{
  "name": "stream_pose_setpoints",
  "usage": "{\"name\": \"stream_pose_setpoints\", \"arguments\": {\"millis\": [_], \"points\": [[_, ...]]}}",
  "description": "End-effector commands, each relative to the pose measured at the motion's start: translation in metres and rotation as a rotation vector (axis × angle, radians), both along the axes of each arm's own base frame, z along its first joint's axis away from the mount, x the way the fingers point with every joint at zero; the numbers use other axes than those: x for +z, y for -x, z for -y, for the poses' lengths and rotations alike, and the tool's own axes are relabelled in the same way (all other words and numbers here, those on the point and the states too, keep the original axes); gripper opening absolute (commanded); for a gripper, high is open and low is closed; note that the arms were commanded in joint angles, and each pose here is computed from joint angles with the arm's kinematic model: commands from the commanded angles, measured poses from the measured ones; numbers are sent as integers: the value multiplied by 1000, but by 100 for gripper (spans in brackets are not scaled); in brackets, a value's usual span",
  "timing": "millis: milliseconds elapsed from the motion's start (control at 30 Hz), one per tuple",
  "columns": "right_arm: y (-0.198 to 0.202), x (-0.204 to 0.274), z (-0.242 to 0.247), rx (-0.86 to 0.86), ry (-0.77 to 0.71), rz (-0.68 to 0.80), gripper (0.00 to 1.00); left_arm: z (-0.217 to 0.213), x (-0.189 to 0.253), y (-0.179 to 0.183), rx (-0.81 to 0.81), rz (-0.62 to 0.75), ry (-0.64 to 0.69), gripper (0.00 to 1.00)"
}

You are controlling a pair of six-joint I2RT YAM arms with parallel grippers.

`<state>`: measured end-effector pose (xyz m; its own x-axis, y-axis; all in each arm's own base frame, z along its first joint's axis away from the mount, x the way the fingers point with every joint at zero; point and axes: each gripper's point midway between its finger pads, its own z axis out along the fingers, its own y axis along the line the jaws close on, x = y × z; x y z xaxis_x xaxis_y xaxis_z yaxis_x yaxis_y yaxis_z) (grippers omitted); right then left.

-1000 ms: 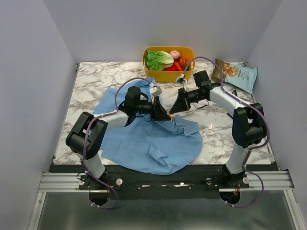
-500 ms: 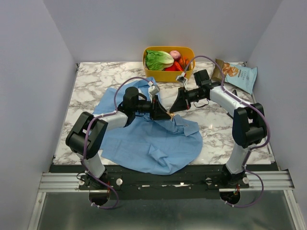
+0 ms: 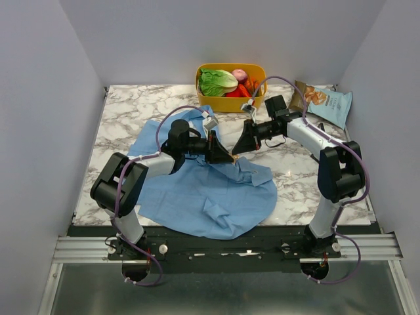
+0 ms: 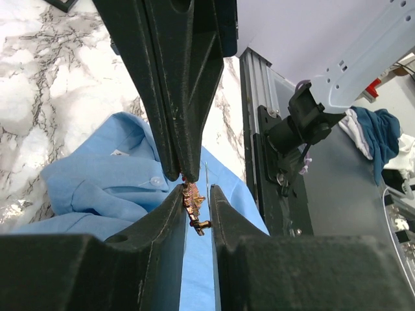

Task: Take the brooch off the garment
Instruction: Close the brooch.

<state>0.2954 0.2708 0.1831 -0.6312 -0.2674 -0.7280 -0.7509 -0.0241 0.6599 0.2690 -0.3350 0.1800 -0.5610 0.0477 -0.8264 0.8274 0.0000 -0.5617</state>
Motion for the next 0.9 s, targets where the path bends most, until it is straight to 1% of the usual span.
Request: {"name": "stream_pose_setpoints", "arguments": {"millis": [0, 400, 733, 867], "points": [[-10, -7, 0, -20, 23, 15, 0, 3, 4, -2, 11, 56, 6, 25], [-10, -6, 0, -22, 26, 22, 0, 4, 3, -4, 18, 47, 6, 20], [-13, -6, 1, -36, 40, 49, 0, 4, -4, -11, 51, 49, -40, 13], [-15, -7, 2, -49, 56, 61, 0, 5, -7, -13, 60, 54, -56, 13]]}}
